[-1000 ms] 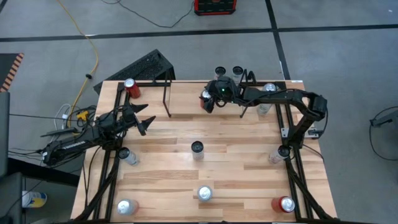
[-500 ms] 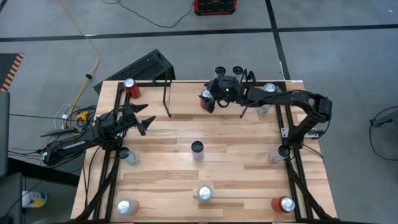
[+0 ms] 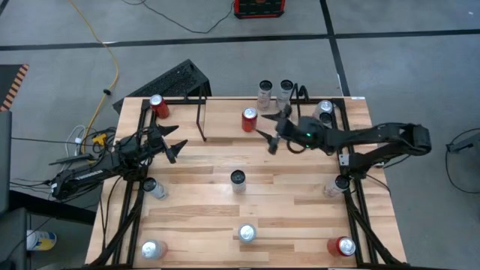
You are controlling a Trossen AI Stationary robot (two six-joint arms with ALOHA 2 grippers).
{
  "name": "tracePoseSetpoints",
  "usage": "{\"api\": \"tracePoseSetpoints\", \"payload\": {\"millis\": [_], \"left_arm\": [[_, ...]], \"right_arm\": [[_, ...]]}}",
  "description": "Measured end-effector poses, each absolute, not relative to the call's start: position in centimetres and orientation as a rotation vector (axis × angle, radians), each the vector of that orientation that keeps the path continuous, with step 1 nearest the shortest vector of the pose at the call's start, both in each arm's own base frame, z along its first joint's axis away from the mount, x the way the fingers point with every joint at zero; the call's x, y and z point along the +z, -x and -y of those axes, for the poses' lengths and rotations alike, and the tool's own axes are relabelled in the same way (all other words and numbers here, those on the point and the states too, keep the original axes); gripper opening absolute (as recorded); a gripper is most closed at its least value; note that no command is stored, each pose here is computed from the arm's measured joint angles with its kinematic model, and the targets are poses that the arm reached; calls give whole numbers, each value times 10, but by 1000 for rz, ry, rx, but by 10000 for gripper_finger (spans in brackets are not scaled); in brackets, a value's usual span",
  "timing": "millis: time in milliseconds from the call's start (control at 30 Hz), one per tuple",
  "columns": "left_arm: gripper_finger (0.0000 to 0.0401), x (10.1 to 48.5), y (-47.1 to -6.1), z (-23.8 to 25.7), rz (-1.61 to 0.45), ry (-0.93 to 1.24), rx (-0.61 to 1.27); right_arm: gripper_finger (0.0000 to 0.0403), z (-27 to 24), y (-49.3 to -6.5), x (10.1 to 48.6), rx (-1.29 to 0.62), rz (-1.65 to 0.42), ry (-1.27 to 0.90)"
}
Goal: Place canned beverage on shelf
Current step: Put the middle red black soda can on the shelf
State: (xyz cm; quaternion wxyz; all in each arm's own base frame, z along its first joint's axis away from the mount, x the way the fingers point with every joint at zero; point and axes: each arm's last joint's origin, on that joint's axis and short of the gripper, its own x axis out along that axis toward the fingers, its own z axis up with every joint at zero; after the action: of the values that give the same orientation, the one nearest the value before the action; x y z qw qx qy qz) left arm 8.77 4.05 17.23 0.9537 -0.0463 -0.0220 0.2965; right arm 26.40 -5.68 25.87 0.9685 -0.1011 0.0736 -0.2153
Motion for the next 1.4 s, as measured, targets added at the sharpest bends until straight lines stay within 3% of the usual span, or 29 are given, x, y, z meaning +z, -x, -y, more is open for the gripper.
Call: {"api": "tracePoseSetpoints", "payload": {"millis": [367,900,1400], "left_arm": [[374,172,-88,-40,44,94,602],[374,172,-88,-40,44,94,601],[374,172,-88,-40,44,94,602]], "right_arm": [[302,41,-260,244,-393,-149,100],[301,24,-304,231,-642,-217,93],[301,26,-305,215,-739,-262,-68]]}}
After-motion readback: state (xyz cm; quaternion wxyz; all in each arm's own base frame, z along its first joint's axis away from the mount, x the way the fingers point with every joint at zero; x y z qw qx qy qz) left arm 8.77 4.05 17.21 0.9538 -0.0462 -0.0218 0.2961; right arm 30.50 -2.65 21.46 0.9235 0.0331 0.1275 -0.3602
